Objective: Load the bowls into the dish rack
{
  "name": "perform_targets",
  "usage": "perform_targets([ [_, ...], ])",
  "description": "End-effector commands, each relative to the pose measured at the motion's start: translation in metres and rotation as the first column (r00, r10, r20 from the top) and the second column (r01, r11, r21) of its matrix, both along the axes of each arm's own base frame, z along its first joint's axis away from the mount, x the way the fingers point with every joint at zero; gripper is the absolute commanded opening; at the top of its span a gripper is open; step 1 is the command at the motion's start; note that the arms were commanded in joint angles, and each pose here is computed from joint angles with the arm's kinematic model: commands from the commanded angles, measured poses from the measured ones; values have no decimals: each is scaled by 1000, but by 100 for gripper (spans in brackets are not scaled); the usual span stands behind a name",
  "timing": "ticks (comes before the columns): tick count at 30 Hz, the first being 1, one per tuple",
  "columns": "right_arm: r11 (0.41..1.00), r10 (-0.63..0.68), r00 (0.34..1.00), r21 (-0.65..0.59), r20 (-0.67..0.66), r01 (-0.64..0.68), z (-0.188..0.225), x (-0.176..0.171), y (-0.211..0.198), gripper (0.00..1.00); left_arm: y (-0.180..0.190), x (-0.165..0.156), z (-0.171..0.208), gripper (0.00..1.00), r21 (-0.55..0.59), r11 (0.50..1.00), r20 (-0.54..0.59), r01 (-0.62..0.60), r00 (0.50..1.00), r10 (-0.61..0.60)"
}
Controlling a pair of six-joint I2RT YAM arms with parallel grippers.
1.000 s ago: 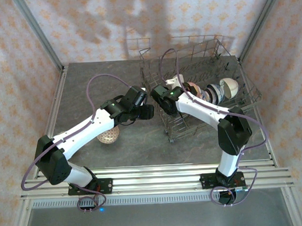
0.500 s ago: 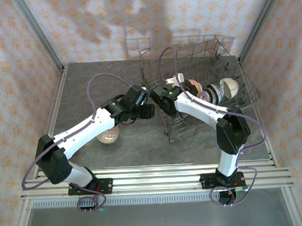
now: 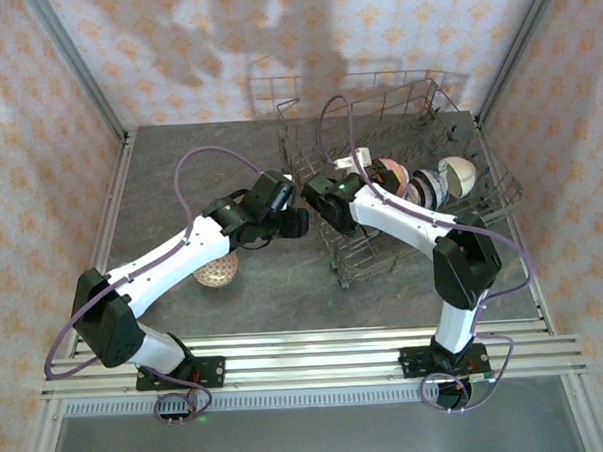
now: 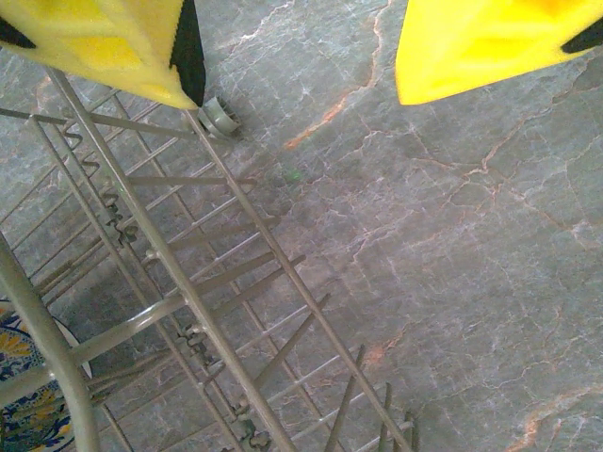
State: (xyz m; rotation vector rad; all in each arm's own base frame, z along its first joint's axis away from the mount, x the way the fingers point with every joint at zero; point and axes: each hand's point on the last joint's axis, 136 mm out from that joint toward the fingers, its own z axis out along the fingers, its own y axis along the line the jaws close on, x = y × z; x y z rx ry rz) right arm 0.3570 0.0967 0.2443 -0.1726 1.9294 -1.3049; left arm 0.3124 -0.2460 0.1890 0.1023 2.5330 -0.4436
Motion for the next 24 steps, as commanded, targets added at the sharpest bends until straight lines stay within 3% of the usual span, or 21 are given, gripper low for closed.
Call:
perform_targets([
  [1,974,3,993,-225,-118,-29,-37,-8,-5,0,-2,0,5,57,-13,1000,17,3,1000,-3],
  [8,984,21,992,-173,-127,-43,-45,-9,5,1,-5,-1,6,57,-18,1000,6,13,1000,-13],
  [13,998,25,990,-45,-140,-32,-41,-8,5,0,-3,0,17,57,-16,1000,28,16,999,-16],
  [24,972,62,996,230,-68,-45,12,5,-14,0,-18,13,91,58,-20,989,193,147,971,-140],
])
